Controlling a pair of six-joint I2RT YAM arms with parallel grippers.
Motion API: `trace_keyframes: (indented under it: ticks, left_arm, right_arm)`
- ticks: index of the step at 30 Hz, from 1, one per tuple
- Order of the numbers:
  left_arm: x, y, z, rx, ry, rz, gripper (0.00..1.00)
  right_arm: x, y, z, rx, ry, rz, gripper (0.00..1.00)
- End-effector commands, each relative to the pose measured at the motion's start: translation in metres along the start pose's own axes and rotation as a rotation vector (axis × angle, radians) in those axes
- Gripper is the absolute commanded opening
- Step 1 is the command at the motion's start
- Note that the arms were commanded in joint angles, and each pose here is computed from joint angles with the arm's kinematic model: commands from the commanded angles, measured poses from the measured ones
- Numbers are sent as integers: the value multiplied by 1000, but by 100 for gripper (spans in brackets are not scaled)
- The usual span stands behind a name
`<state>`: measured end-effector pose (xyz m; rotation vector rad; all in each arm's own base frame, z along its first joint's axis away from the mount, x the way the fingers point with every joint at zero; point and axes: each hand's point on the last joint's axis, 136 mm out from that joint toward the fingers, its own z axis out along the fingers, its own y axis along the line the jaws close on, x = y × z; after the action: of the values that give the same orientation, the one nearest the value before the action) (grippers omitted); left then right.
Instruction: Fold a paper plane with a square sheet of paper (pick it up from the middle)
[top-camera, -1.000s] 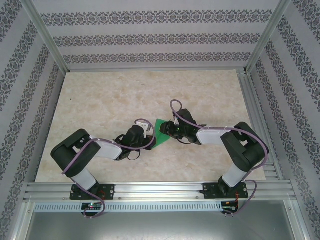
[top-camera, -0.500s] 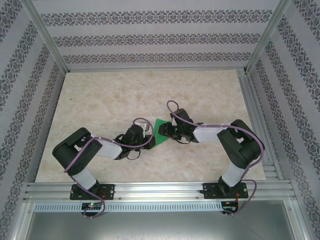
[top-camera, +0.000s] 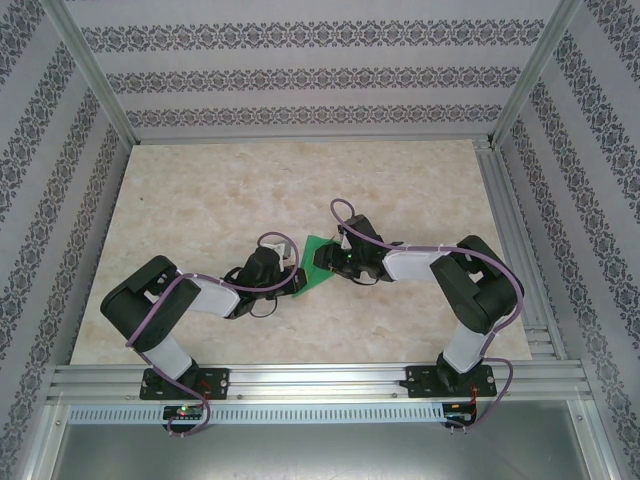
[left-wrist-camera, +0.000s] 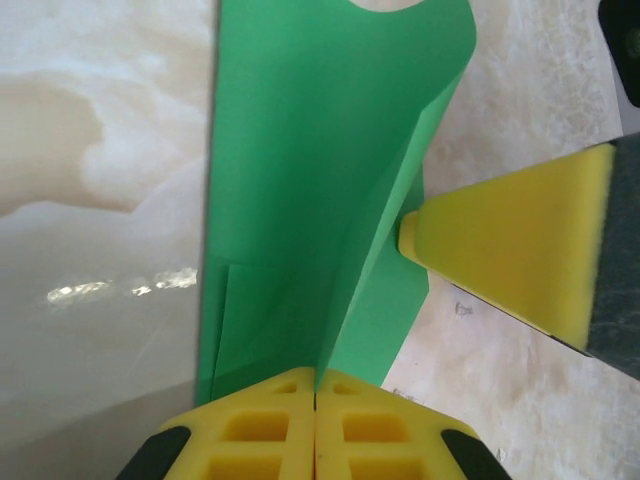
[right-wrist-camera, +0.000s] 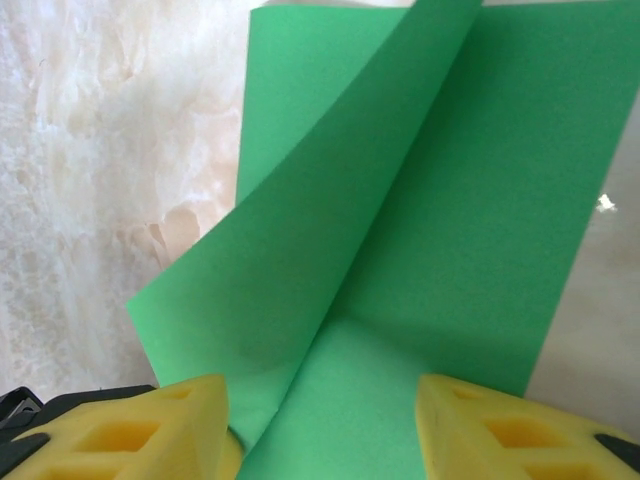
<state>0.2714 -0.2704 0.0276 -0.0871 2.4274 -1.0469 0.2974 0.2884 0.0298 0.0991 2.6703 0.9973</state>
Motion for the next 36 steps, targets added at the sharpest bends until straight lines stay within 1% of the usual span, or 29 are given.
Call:
trace_keyframes:
  ticks: [1,7,11,17,29,34,36]
  left_arm:
    - [-9,-1,-4,28,-33,-42,8]
    - [-8,-1,-5,37,-27,-67,7]
    - [-9,-4,-6,48,-31,-79,7]
    - [-10,-6,-8,58,-34,-89,7]
    - [-9,-7,-8,73,-29,-100,7]
    - [-10,-7,-8,75,-33,-107,7]
    - [-10,-5,-8,73,-36,-117,7]
  right_arm:
    - [-1,7,1,2,7,-28,54]
    - [-11,31,-13,-19,-13,-67,54]
    - [-14,38,-19,23,-17,-94,54]
    - [-8,33,-12,71,11,-77,55]
    - [-2,37,9,-6,41,-50,64]
    - [4,20,14,44,60,-34,65]
    - [10,11,17,69,69,-22,67]
